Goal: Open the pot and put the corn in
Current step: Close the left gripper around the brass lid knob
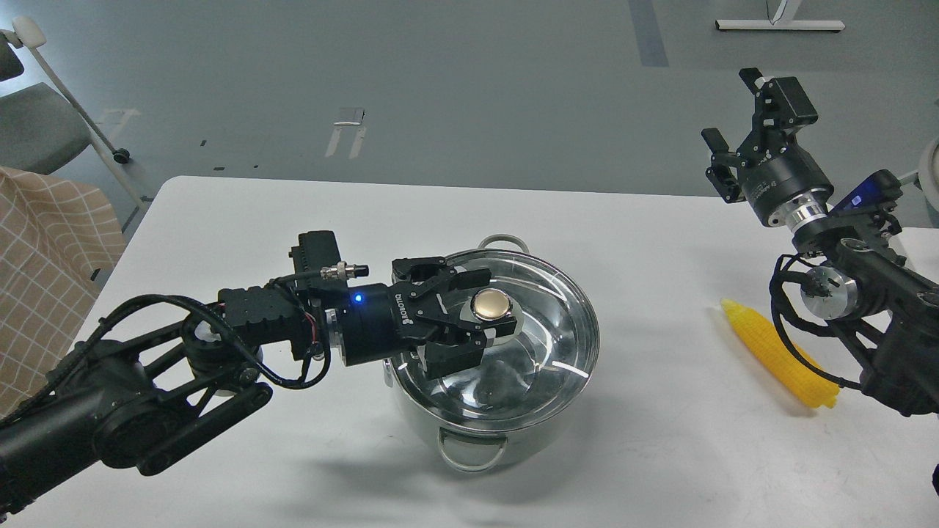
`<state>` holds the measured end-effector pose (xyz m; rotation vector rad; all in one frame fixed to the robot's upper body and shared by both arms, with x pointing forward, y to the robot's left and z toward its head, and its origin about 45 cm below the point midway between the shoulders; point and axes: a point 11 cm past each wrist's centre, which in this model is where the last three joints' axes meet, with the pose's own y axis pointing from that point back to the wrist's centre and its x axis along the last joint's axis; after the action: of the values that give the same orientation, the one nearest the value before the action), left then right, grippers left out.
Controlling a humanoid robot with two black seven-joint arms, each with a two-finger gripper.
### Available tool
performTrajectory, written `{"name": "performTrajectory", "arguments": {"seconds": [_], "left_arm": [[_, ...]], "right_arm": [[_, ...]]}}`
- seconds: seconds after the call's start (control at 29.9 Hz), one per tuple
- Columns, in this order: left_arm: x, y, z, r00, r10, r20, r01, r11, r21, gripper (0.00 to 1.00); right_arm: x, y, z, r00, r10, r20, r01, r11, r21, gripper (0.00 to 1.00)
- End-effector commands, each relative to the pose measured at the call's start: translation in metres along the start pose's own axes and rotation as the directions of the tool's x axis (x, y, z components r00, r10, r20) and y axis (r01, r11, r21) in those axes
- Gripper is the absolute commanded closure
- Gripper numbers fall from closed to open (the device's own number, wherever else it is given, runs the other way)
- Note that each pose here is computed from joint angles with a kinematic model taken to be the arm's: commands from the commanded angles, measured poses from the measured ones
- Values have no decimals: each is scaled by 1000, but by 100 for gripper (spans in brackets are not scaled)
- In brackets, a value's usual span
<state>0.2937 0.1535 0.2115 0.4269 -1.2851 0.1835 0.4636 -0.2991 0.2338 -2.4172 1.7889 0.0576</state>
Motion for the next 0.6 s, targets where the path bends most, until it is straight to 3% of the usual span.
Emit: {"name": "performTrajectory", "arguments": {"seconds": [0.0,0.13,0.23,0.3,0.33,0.43,0.47,0.57], "left_arm": [[-2,1,0,1000,-2,-5,2,1000,2,24],[-7,2,1,1000,-6,-17,6,1000,4,27],[-8,2,1,1000,-8,-18,8,1000,6,35],[-7,3,0,1000,-8,-17,8,1000,8,57],[-7,3,0,1000,-8,-17,8,1000,8,57],[-6,4,-1,1000,-5,-13,5,1000,11,74],[-4,4,-2,1000,-2,-11,2,1000,13,86],[0,4,-2,1000,14,1,-14,1000,12,95]], "right_arm": [[0,0,0,1000,0,0,0,1000,1,1],[0,0,0,1000,0,0,0,1000,1,1],[0,0,0,1000,1,-1,-1,1000,1,1],[0,0,0,1000,2,-2,-2,1000,1,1],[0,0,0,1000,2,-2,-2,1000,1,1],[0,0,0,1000,1,-1,-1,1000,1,1],[0,0,0,1000,1,-1,-1,1000,1,1],[0,0,0,1000,3,-1,-3,1000,-1,1]]}}
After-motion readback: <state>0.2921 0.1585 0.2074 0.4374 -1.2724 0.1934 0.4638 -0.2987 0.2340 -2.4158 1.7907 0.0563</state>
